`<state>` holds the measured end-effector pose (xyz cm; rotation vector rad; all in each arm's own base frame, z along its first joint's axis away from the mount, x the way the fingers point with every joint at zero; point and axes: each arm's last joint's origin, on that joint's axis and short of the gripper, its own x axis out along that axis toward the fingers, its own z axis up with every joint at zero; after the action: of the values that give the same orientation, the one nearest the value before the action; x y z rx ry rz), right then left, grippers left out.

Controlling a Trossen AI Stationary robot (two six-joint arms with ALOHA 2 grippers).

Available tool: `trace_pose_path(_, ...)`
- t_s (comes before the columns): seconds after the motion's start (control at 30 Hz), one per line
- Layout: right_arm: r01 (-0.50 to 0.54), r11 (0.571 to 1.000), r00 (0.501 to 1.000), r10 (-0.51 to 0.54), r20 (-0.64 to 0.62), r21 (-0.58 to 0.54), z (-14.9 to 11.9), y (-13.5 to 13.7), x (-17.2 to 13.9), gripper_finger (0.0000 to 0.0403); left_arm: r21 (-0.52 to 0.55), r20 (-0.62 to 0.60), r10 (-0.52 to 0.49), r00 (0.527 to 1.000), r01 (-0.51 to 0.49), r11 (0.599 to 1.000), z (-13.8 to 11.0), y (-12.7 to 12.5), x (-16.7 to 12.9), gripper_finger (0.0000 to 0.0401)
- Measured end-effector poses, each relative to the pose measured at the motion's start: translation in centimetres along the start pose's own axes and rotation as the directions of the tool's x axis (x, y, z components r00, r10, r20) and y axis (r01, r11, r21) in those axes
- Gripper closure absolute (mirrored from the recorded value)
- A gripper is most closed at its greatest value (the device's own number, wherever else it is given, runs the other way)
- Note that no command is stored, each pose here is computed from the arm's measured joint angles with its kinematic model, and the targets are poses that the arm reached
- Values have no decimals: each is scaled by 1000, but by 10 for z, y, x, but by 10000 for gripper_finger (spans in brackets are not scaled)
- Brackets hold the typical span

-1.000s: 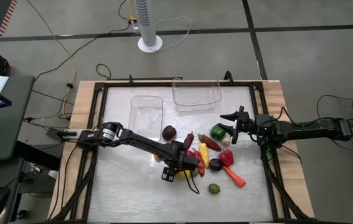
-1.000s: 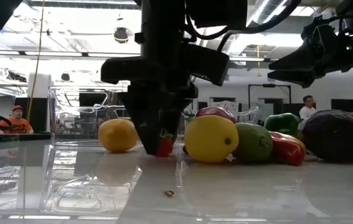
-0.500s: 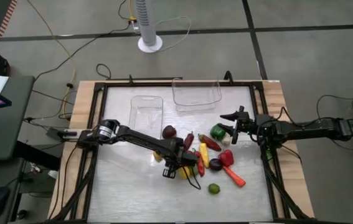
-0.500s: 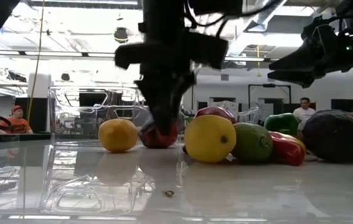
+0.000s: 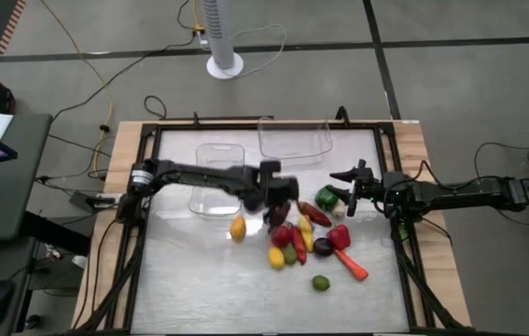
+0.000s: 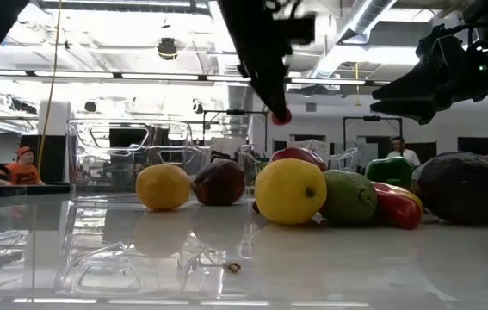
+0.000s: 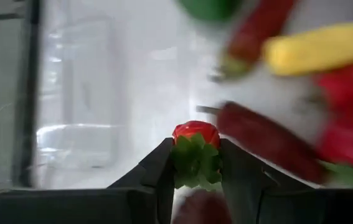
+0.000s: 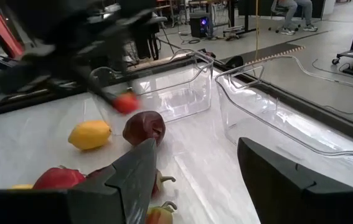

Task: Sort produce into baskets
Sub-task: Put the red strawberry into the right transparent bin, then put the top left red pepper into the left transparent bin

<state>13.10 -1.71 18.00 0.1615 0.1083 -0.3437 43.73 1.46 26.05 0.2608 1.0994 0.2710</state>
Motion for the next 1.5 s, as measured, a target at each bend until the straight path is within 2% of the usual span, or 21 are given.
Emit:
trace_pose_path(0.2, 0, 1000, 1000, 0, -2, 1, 0, 0, 0, 149, -117, -1, 95, 995, -95, 989, -8, 77, 28, 305)
trace_pose_path(0.4, 0, 1000, 1000, 0, 2, -17, 0, 0, 0, 149, -302, 6, 196, 981, -185, 935, -25, 150, 43, 303)
trace_pose_path(0.5, -2, 1000, 1000, 2, 21, -23, 2, 0, 0, 149, -390, 27, 167, 986, -143, 910, -33, 171, 46, 283)
trace_pose_path(0.57, -4, 999, 999, 5, 34, -38, 3, 0, 0, 149, -416, 35, 136, 990, -109, 903, -36, 176, 47, 258)
trace_pose_path(0.77, 19, 998, 999, -17, 36, -62, 4, -2, 1, 149, -378, 58, 114, 992, -84, 922, -30, 166, 46, 166)
trace_pose_path(0.87, 20, 998, 999, -18, 27, -61, 3, -4, 1, 149, -332, 86, 76, 993, -44, 942, -24, 153, 44, 141)
trace_pose_path(1.0, 5, 999, 1000, -3, 24, -51, 4, -6, 1, 149, -275, 129, -78, 989, 111, 955, -11, 116, 38, 138)
trace_pose_path(1.17, 20, 998, 999, -18, 32, -52, 5, -8, 2, 149, -199, 164, -278, 946, 308, 930, 3, 60, 25, 147)
trace_pose_path(1.33, 20, 998, 999, -19, 33, -53, 5, -8, 2, 149, -169, 165, -313, 935, 339, 925, 11, 20, 19, 149)
trace_pose_path(1.5, 14, 999, 1000, -13, 23, -41, 4, -7, 2, 149, -274, 113, -294, 949, 314, 909, 9, 0, 43, 149)
